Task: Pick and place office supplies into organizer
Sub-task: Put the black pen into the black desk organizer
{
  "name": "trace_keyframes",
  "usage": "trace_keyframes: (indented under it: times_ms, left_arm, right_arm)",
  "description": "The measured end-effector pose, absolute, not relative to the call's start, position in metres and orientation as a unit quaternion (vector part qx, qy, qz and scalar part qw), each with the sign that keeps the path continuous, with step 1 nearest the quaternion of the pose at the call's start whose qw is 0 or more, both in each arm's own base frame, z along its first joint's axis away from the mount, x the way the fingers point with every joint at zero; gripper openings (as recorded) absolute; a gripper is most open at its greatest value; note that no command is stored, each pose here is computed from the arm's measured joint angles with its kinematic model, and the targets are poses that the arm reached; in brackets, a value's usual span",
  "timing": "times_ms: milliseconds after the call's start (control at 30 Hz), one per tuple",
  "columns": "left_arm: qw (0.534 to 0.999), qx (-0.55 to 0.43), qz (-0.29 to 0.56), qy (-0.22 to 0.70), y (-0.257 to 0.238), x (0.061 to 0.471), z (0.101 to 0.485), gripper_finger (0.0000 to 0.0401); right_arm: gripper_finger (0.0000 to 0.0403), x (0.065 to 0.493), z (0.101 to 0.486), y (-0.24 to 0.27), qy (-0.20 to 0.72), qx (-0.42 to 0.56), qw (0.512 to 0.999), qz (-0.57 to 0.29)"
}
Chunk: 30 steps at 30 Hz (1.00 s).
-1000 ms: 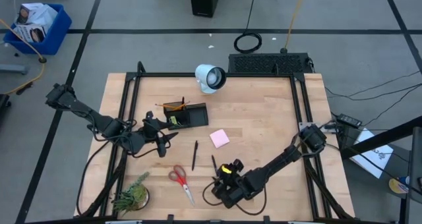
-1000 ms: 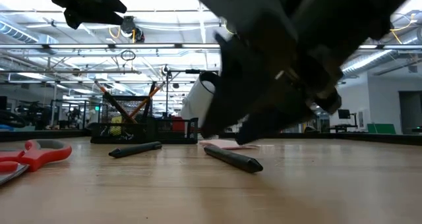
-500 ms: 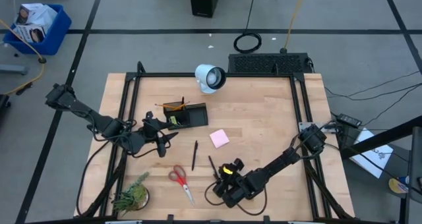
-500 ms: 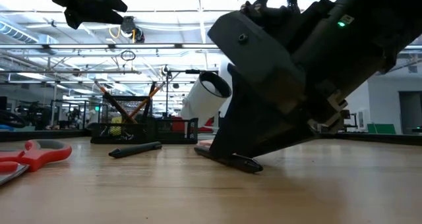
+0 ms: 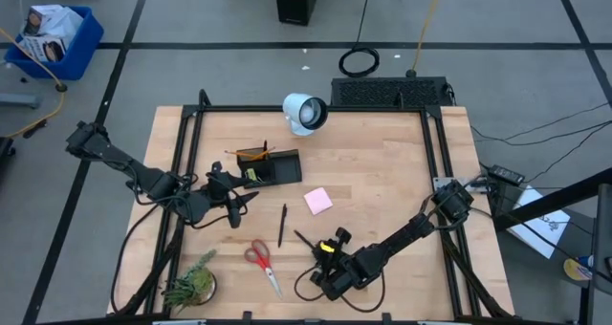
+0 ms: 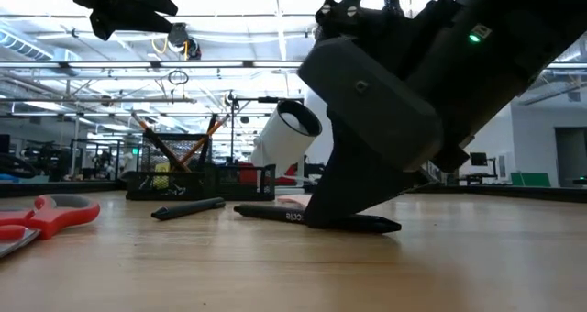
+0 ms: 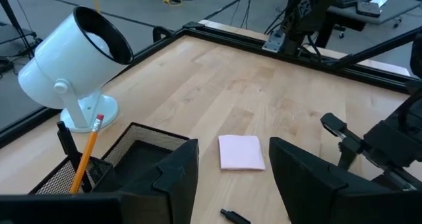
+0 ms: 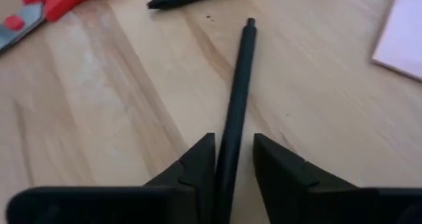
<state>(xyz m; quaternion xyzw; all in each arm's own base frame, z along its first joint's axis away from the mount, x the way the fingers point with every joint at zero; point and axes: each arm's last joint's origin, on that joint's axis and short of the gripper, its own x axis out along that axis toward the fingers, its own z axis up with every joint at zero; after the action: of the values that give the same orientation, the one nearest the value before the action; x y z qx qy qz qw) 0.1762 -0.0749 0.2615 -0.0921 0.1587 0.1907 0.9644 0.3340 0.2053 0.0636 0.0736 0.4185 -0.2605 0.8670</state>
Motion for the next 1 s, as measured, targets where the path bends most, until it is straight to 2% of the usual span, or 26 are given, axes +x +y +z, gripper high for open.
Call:
trace_keyframes:
  times_ms: [167,300,400,567,767,1000]
  left_arm:
    - [0.964,-0.097,0.191,0.158,-0.075,0.176,0.262,0.0189]
    - [0.963,-0.11,0.189,0.158,-0.075,0.176,0.261,0.0189]
    - [0.964,-0.107,0.186,0.159,-0.075,0.176,0.261,0.0189]
    - [0.964,-0.111,0.184,0.156,-0.075,0.177,0.262,0.0189]
    - [0.965,-0.107,0.183,0.157,-0.075,0.177,0.262,0.0189]
    - [0.965,-0.106,0.182,0.157,-0.076,0.177,0.262,0.0188]
  right_arm:
    - [0.0057,0.325,0.052,0.199,0.416,0.039,0.878,-0.233]
    - [0.0027,0.317,0.04,0.193,0.378,0.059,0.895,-0.228]
    - [0.0025,0.313,0.035,0.19,0.344,0.081,0.908,-0.226]
    - [0.0043,0.308,0.03,0.189,0.291,0.054,0.934,-0.202]
    - [0.0024,0.31,0.039,0.188,0.253,0.058,0.95,-0.177]
    - [0.0027,0.318,0.054,0.186,0.182,0.043,0.968,-0.168]
